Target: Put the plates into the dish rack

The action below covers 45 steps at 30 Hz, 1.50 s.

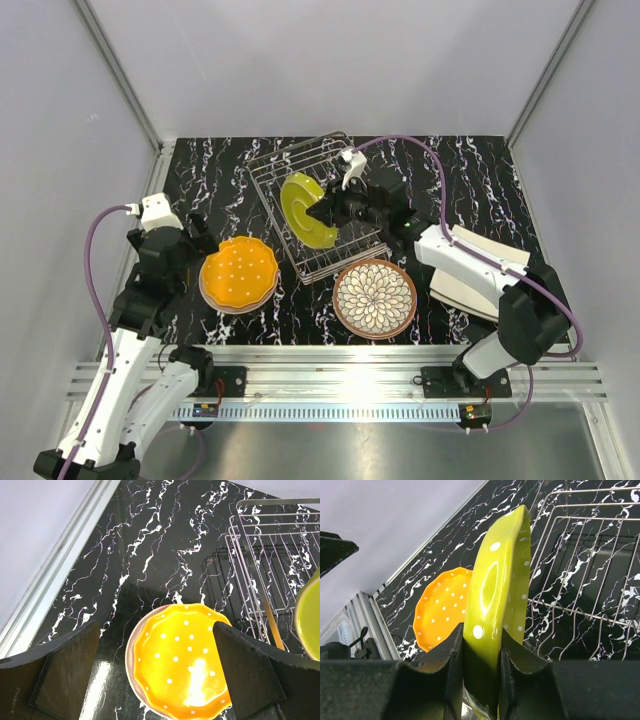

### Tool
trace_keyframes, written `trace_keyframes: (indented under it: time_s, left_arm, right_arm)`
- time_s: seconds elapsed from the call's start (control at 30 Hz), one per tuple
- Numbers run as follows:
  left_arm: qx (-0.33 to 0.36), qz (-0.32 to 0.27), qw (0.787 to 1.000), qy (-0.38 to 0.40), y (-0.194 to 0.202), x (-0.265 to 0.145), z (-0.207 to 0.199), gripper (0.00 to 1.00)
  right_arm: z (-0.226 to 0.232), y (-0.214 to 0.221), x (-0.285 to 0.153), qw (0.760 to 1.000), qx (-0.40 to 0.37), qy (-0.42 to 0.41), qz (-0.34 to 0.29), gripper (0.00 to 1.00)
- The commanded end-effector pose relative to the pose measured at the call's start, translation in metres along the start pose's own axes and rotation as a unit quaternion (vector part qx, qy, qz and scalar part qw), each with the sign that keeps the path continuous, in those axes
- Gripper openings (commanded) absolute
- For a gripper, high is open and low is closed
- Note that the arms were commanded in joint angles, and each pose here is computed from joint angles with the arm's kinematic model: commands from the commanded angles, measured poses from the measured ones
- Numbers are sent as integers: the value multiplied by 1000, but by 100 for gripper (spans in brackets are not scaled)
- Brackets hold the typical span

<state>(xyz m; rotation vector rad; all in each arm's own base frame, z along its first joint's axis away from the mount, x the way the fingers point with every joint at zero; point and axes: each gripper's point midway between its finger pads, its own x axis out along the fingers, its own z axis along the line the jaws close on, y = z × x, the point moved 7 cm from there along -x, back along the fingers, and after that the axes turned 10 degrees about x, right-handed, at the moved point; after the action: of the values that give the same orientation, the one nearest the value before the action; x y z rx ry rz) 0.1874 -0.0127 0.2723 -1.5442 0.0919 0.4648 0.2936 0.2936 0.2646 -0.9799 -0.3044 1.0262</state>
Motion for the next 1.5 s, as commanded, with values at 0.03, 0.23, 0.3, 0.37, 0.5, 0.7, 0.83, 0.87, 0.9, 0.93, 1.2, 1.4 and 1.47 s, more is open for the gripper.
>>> trace_keyframes:
  time_s: [0.03, 0.23, 0.3, 0.37, 0.5, 0.7, 0.83, 0.87, 0.9, 0.93, 1.2, 1.4, 1.47]
  left_arm:
    - [-10, -34, 999, -2, -15, -3, 1, 99]
    - [-10, -33, 999, 2, -14, -2, 0, 99]
    - [-10, -33, 999, 3, -15, -2, 0, 99]
    - [-8, -30, 999, 6, -14, -1, -1, 99]
    - [-9, -29, 1000, 10, -14, 0, -3, 99]
    - [-7, -26, 1000, 9, -13, 0, -3, 99]
    - [-6, -26, 1000, 7, -13, 1, -3, 99]
    - [-5, -26, 1000, 7, -13, 2, -3, 99]
    - [-4, -23, 1000, 7, -12, 2, -3, 99]
    - [-4, -22, 1000, 7, -12, 2, -3, 99]
    - [-5, -24, 1000, 8, -12, 1, -3, 99]
    - [-5, -24, 1000, 11, -12, 1, -3, 99]
    - [-5, -25, 1000, 12, -12, 1, -3, 99]
  right_arm:
    - [40, -51, -6, 993, -33, -83, -82, 0]
    - [44, -76, -18, 992, -48, -33, -108, 0]
    - [48, -80, -20, 992, -45, -33, -112, 0]
    - [52, -83, -21, 992, -41, -42, -115, 0]
    - [55, -84, -17, 992, -20, -55, -114, 0]
    - [54, -76, -7, 992, 2, -78, -104, 0]
    - [53, -72, -1, 991, 14, -91, -97, 0]
    - [53, -71, 0, 991, 17, -93, -96, 0]
    - [54, -72, 0, 990, 20, -98, -97, 0]
    - [54, -71, 1, 990, 21, -100, -96, 0]
    - [51, -60, 8, 990, 42, -112, -79, 0]
    - [44, -52, 18, 990, 52, -109, -69, 0]
    - [40, -49, 20, 991, 52, -104, -64, 0]
